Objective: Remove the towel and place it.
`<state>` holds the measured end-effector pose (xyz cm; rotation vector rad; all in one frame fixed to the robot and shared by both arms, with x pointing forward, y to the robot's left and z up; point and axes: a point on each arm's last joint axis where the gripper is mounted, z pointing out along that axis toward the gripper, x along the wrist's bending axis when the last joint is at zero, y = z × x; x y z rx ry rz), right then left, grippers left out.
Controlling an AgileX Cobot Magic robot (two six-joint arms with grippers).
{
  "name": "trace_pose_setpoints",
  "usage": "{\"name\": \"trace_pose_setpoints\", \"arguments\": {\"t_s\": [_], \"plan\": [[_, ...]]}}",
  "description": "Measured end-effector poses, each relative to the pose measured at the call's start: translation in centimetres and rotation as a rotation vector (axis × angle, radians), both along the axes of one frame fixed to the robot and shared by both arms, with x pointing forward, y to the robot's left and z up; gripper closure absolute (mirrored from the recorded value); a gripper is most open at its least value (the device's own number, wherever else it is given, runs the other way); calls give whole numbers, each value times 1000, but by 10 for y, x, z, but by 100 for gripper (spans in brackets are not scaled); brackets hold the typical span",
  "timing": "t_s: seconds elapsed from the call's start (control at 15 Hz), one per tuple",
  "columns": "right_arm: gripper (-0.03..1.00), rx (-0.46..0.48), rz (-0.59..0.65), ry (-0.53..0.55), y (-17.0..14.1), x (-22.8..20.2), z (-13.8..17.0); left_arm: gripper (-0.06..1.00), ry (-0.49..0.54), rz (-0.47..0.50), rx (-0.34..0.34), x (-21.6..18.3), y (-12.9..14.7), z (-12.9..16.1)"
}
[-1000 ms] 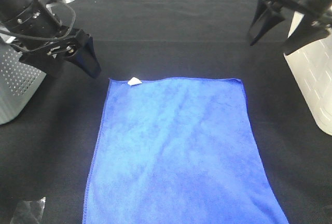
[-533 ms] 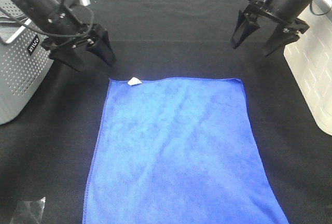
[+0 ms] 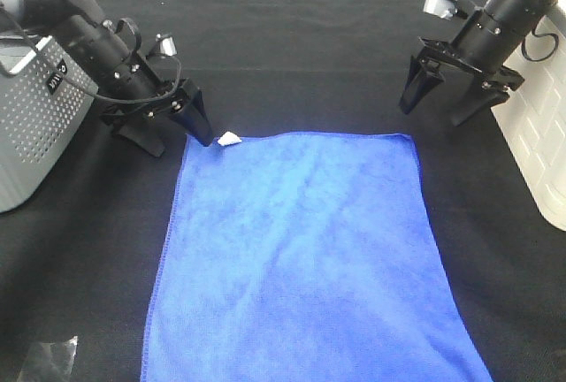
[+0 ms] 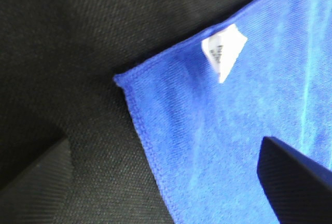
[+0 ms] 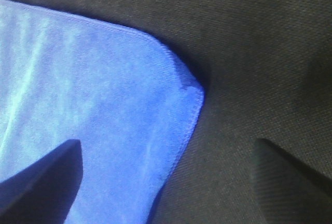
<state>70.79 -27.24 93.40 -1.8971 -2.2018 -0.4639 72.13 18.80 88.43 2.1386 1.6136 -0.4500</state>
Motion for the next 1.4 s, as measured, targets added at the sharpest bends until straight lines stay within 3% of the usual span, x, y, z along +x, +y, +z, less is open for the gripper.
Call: {"name": "trace_pose_setpoints", "arguments": {"t_s": [0.6, 1.07, 1.4], "plan": [[14, -3, -13, 75, 0, 4, -50, 5, -20, 19, 5, 3, 0, -1], [14, -1, -14, 80, 0, 5, -54, 5, -34, 46, 2, 5, -1, -1], [15, 23, -11, 75, 10, 6, -55, 7, -27, -5, 2, -5, -40, -1]]}}
